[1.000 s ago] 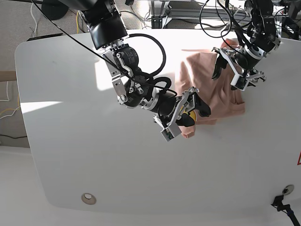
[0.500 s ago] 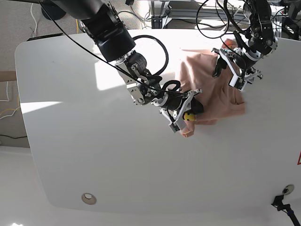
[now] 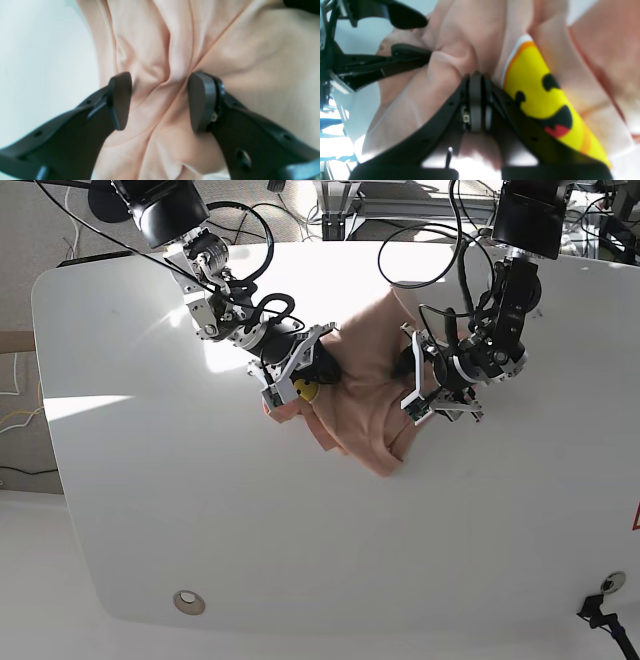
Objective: Fold the T-shirt properly
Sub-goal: 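Lower the bundle onto the table and flatten it with both grippers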
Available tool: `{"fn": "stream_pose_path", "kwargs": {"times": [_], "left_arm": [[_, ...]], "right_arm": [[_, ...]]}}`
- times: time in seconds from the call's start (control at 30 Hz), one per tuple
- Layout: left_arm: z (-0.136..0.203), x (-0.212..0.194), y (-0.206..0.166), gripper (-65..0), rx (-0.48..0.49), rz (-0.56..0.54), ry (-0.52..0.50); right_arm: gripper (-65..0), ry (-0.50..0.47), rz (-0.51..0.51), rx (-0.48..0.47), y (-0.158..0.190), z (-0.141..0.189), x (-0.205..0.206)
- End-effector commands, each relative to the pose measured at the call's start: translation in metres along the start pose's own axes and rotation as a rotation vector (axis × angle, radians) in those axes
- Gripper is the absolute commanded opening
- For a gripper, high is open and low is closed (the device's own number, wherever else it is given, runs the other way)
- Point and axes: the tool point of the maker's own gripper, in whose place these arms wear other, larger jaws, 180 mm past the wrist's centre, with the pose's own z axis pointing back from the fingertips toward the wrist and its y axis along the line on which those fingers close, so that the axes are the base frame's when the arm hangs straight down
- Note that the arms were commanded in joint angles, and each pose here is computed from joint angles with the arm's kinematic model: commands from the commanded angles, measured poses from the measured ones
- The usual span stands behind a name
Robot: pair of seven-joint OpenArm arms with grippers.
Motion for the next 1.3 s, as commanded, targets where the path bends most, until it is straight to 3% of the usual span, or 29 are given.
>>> {"fn": "stream_pose_path", "kwargs": {"times": [0.0,0.1,0.27,0.4,0.5,0.63,0.73,0.93,1.1,1.27], "left_arm": [[0.005,0.022,0.013,-32.0,0.026,-0.029,-0.050],[0.013,0.045,0.027,-32.1,0.063,-0.055,-0.101],[0.074,0.082,0.056,-32.1,0.221,-0.115,-0.242],[0.098,0.067,0.046,-32.1,0.259,-0.089,-0.254],[0.093,0.039,0.028,-32.1,0.220,-0.051,-0.198],[0.084,0.007,-0.005,-32.1,0.147,0.000,-0.135],[0.068,-0.012,-0.017,-32.1,0.107,0.063,-0.090],[0.022,-0.036,-0.028,-32.1,0.008,0.118,-0.002],[0.002,-0.027,-0.013,-32.1,-0.001,0.145,-0.077],[0.006,-0.012,0.002,-32.1,0.028,0.131,-0.125]], "right_arm": [[-65.0,-0.061,0.021,0.020,0.007,0.008,0.028],[-65.0,-0.101,0.043,0.017,0.012,0.023,0.049],[-65.0,-0.170,0.128,0.020,0.026,0.045,0.098],[-65.0,-0.182,0.157,0.022,0.025,0.041,0.115],[-65.0,-0.164,0.125,0.001,0.014,0.024,0.114],[-65.0,-0.092,0.179,-0.074,0.001,-0.002,0.095],[-65.0,-0.089,0.230,-0.069,0.004,-0.015,0.084],[-65.0,-0.040,0.196,-0.092,-0.008,-0.017,0.048],[-65.0,-0.044,0.216,-0.106,-0.009,0.004,0.034],[-65.0,-0.055,0.215,-0.137,-0.018,0.017,0.034]]}}
